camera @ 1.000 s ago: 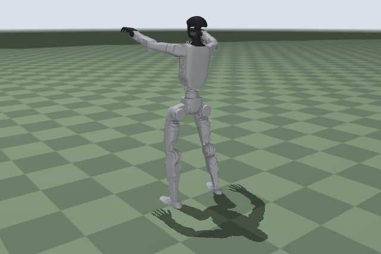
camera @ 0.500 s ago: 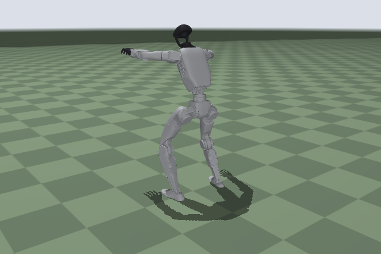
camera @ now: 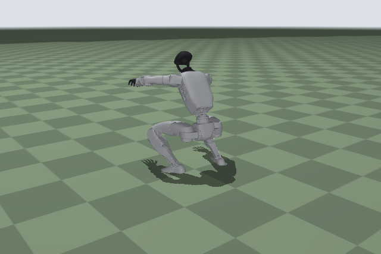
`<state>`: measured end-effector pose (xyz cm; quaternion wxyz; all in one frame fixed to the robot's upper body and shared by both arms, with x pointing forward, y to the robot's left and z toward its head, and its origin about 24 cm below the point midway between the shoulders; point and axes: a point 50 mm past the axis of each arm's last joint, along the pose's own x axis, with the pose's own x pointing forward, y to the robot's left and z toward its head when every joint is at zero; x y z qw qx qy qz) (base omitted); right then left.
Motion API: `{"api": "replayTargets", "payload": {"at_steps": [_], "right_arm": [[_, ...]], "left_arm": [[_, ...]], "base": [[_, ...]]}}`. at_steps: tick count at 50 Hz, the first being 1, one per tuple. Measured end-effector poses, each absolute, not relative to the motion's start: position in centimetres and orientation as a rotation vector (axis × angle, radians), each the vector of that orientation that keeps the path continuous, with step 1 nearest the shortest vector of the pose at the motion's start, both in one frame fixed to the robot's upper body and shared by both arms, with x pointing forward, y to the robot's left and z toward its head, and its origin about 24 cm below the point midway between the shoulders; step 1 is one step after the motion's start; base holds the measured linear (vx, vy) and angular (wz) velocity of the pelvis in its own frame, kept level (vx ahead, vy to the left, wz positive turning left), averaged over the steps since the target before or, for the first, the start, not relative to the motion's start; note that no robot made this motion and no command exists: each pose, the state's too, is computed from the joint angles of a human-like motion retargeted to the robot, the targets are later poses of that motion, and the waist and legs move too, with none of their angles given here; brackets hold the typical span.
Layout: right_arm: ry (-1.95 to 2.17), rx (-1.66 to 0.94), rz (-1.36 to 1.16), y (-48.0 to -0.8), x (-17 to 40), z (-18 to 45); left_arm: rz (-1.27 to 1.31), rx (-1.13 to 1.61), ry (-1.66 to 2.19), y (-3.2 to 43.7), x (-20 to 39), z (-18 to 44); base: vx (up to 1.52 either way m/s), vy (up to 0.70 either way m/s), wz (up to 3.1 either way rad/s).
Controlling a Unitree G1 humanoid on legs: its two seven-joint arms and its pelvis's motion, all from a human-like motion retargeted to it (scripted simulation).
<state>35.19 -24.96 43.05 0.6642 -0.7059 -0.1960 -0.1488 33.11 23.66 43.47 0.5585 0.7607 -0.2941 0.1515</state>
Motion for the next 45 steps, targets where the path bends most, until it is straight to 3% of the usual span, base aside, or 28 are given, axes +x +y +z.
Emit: {"api": "replayTargets", "payload": {"at_steps": [20, 45], "right_arm": [[-0.187, -1.677, -0.028, -23.7, 39.9, 28.7], [-0.153, -1.693, -0.101, -24.4, 40.2, 28.8]], "left_arm": [[0.058, 1.703, -0.528, 21.3, 38.8, 30.6], [0.17, 1.697, -0.449, 23.6, 39.4, 29.1]], "base": [[-0.06, -0.01, 0.01], [-0.01, 0.0, 0.01]]}}
